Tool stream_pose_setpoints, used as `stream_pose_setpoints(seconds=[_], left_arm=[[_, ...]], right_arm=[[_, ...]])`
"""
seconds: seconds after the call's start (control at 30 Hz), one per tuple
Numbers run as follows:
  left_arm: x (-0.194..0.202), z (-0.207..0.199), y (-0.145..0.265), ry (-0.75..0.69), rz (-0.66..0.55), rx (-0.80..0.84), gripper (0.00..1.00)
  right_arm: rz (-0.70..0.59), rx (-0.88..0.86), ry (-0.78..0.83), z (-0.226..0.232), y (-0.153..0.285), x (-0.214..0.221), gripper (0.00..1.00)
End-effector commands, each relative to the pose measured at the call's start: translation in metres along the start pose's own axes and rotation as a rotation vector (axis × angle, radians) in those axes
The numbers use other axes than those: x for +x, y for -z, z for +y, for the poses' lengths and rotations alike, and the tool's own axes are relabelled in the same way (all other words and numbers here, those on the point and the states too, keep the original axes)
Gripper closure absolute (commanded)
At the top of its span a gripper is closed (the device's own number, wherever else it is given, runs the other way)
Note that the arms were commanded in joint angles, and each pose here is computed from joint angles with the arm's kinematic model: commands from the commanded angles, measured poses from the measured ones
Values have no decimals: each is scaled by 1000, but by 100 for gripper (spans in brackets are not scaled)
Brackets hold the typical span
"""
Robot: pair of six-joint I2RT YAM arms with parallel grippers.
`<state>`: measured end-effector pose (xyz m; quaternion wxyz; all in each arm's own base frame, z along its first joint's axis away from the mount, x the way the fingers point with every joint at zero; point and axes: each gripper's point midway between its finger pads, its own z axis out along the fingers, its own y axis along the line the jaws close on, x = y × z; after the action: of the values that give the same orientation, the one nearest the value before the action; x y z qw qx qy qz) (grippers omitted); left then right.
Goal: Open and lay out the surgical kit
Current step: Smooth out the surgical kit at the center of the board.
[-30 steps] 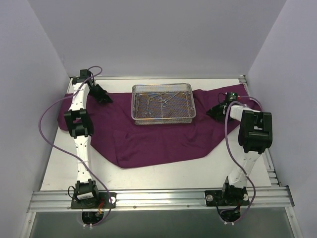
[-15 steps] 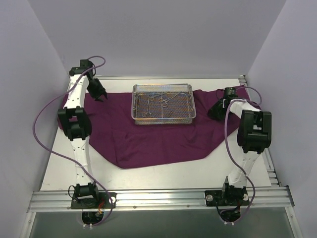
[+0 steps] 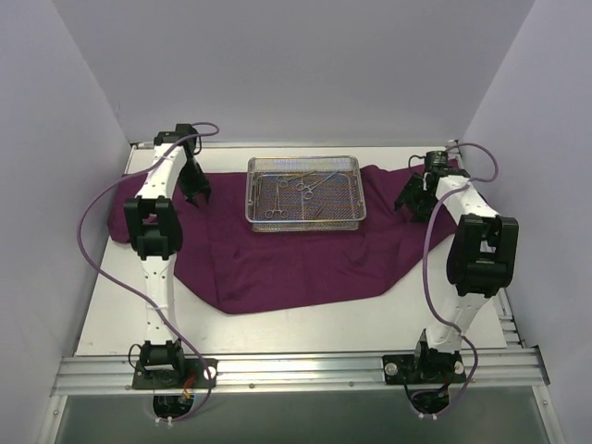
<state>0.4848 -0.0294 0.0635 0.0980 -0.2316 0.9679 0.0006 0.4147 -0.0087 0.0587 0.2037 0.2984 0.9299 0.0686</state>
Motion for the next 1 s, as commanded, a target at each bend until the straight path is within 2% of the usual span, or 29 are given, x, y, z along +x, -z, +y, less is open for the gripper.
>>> stream_pose_setpoints(seconds=[0.0, 0.23, 0.73, 0.83, 0.97], left_arm=[[-10, 3, 5, -2, -38, -34, 59], [-10, 1, -13, 4, -22, -63, 59], [-1, 7, -29, -13, 28, -106, 63], [-1, 8, -29, -17, 27, -112, 67], [-2, 8, -25, -17, 23, -105, 85]], right_arm=[[-48, 3, 35, -5, 29, -10, 48], [-42, -3, 2, -22, 31, -10, 48], [-25, -35, -17, -15, 21, -11, 48], [-16, -41, -21, -14, 17, -11, 48], [-12, -46, -27, -12, 14, -12, 48]])
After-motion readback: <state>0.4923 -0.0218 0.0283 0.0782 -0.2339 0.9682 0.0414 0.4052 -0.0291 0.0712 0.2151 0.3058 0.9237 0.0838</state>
